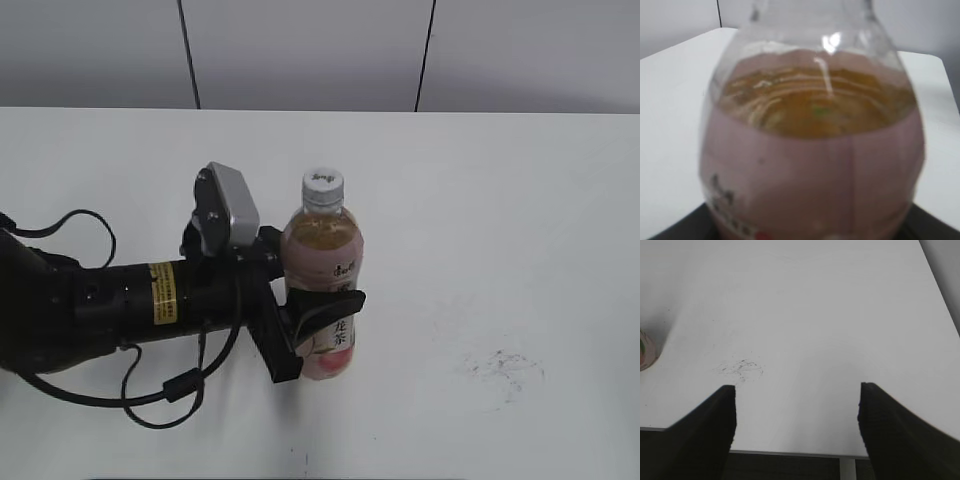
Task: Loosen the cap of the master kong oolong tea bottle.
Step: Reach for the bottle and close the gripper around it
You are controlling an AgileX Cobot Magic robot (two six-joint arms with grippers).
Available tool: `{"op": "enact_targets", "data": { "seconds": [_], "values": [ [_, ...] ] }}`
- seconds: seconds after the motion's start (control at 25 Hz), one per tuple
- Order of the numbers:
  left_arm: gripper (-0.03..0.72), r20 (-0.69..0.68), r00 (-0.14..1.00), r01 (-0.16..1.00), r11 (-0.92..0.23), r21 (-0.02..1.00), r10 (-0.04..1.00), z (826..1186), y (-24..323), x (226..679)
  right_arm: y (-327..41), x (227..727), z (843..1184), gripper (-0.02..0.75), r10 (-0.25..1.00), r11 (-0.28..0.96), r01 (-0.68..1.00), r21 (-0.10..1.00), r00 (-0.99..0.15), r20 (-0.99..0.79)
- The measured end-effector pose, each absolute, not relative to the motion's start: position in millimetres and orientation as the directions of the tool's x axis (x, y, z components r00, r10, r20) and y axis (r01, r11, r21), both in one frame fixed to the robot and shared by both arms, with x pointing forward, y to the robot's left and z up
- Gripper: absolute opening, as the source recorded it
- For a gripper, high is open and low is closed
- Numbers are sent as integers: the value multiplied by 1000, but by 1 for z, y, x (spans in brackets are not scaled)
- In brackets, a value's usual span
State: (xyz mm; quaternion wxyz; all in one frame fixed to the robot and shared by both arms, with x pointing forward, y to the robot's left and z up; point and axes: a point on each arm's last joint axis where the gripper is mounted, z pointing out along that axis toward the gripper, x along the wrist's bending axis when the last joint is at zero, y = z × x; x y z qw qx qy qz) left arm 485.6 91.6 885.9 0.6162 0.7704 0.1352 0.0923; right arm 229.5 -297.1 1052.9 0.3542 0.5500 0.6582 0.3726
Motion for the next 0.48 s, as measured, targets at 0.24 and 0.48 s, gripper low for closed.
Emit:
{"op": "enact_targets", "data": {
  "seconds": [0.24, 0.48],
  "values": [
    [386, -30, 944, 96, -189, 977, 327, 886, 89, 486, -297, 230, 1053, 572, 988, 116, 460, 880, -144, -56],
    [386, 38, 964, -3, -132, 991, 264, 906, 53, 491, -297, 230, 1053, 571, 988, 116, 460, 880, -144, -56]
  ]
}}
